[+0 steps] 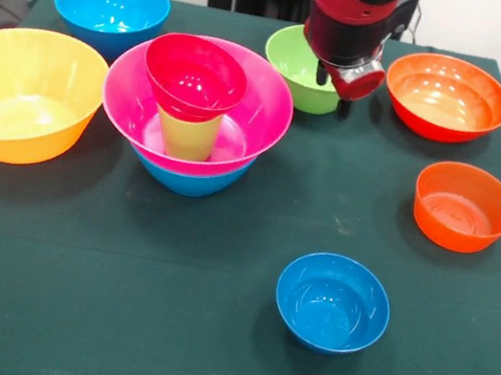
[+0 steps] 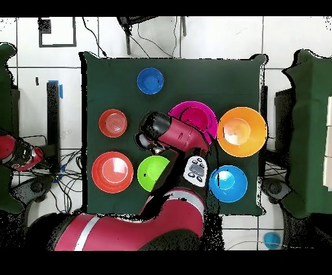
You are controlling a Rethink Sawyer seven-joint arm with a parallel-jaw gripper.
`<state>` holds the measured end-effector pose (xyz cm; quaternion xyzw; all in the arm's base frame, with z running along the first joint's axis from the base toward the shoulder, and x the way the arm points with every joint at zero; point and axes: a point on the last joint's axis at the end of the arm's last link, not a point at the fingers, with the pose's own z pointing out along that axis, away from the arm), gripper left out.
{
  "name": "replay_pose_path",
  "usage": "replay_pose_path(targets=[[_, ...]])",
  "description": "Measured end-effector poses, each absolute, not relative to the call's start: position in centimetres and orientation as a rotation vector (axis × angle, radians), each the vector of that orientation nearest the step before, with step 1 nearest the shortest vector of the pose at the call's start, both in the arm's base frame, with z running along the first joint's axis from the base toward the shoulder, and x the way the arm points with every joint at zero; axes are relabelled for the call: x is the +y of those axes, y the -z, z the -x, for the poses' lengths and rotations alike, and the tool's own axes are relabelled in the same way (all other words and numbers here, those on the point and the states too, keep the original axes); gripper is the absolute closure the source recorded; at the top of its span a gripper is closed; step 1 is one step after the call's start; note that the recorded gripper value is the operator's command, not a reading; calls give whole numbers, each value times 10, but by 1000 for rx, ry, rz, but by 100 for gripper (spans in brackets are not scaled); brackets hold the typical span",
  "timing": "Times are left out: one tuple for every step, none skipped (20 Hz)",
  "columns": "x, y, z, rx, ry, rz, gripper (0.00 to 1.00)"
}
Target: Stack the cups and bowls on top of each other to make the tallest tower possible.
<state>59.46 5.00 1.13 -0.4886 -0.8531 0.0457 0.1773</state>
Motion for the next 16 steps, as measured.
replay_pose_path(targets=[[52, -13, -593, -2415, -133, 1378, 0], [54, -15, -592, -2417, -135, 1376, 0], [55, -16, -592, -2420, -138, 1373, 0], [57, -18, -591, -2423, -140, 1370, 0], [60, -20, -591, -2429, -144, 1366, 0], [61, -22, -590, -2432, -146, 1364, 0], [63, -23, -589, -2434, -147, 1361, 0], [66, -25, -588, -2436, -147, 1357, 0], [67, -27, -586, -2436, -146, 1357, 0], [67, -28, -586, -2435, -146, 1357, 0], [67, -29, -585, -2434, -146, 1358, 0], [67, -31, -583, -2431, -146, 1359, 0], [67, -32, -580, -2427, -146, 1360, 0], [67, -33, -576, -2419, -148, 1360, 0], [67, -34, -574, -2415, -149, 1360, 0], [67, -34, -572, -2412, -150, 1361, 0]])
